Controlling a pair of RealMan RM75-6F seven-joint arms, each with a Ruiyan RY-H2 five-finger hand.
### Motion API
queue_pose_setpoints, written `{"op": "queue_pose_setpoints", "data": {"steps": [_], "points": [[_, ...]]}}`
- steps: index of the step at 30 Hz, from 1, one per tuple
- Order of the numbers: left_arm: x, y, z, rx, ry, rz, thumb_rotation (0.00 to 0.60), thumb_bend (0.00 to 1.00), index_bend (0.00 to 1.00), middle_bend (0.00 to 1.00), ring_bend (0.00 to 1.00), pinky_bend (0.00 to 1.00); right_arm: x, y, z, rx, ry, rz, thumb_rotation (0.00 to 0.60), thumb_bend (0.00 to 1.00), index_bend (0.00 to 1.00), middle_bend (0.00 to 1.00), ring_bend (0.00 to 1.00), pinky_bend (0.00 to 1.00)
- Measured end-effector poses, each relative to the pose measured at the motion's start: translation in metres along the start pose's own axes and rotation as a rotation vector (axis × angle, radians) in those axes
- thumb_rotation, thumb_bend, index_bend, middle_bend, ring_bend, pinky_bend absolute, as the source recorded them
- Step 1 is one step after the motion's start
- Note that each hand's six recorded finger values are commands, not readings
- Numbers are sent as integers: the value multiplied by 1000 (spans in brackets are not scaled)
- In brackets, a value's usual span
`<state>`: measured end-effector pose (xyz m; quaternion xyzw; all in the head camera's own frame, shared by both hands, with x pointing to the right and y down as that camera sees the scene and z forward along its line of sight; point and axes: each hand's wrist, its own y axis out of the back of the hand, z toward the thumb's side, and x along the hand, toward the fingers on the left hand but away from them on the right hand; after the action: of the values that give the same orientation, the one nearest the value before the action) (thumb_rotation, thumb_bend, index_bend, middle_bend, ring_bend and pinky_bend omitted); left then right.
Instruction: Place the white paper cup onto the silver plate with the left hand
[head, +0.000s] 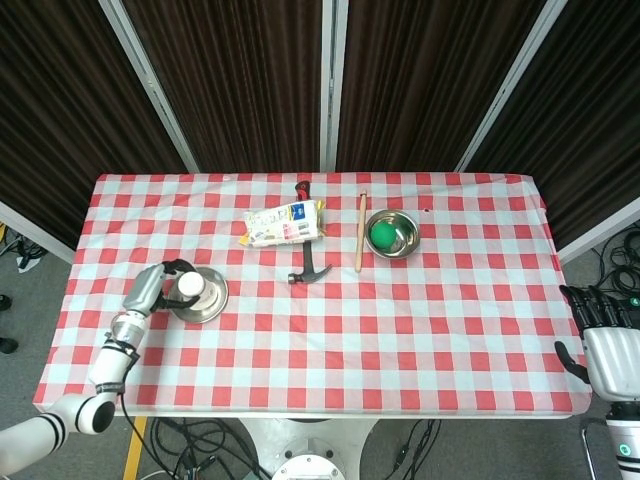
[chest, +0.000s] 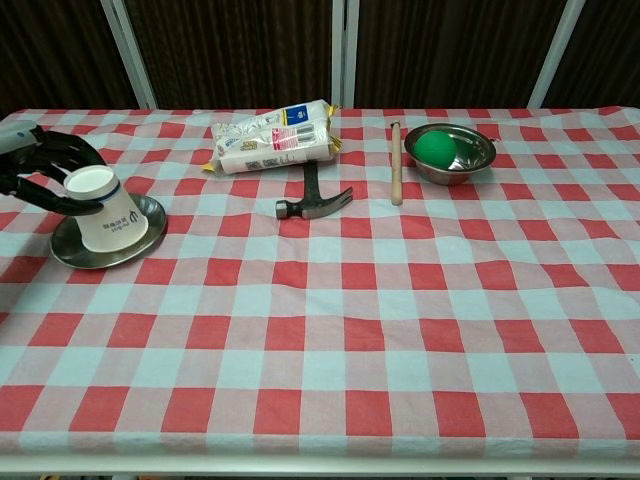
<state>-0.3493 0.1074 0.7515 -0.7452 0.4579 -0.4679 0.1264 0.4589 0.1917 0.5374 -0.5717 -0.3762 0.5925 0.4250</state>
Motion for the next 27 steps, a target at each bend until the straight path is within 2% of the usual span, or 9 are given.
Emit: {"op": "queue_pose_setpoints", "data": {"steps": [3,6,18,23,27], "points": [[7,9,-10,13,31,60,600,226,514,439,300,294,0,0,0,-1,2,1,600,221,99,139,63,145],[10,11,-17,0,63,79,600,225,515,439,301,294,1,-1,1,-4,5,2,600,222,99,139,63,145],[-9,-10,4,11,-19,-36,600,225,514,439,301,292,0,-2,1,-4,3,5,600,221,102,139,63,145],[0,0,-6,28,22,16,600,227,514,439,301,292,-1,-1,2,-4,7,3,600,222,102,139,63,145],[7,5,-14,6,64,70,600,229,515,439,300,292,-1,-2,3,-3,11,7,600,221,102,139,63,145]]}}
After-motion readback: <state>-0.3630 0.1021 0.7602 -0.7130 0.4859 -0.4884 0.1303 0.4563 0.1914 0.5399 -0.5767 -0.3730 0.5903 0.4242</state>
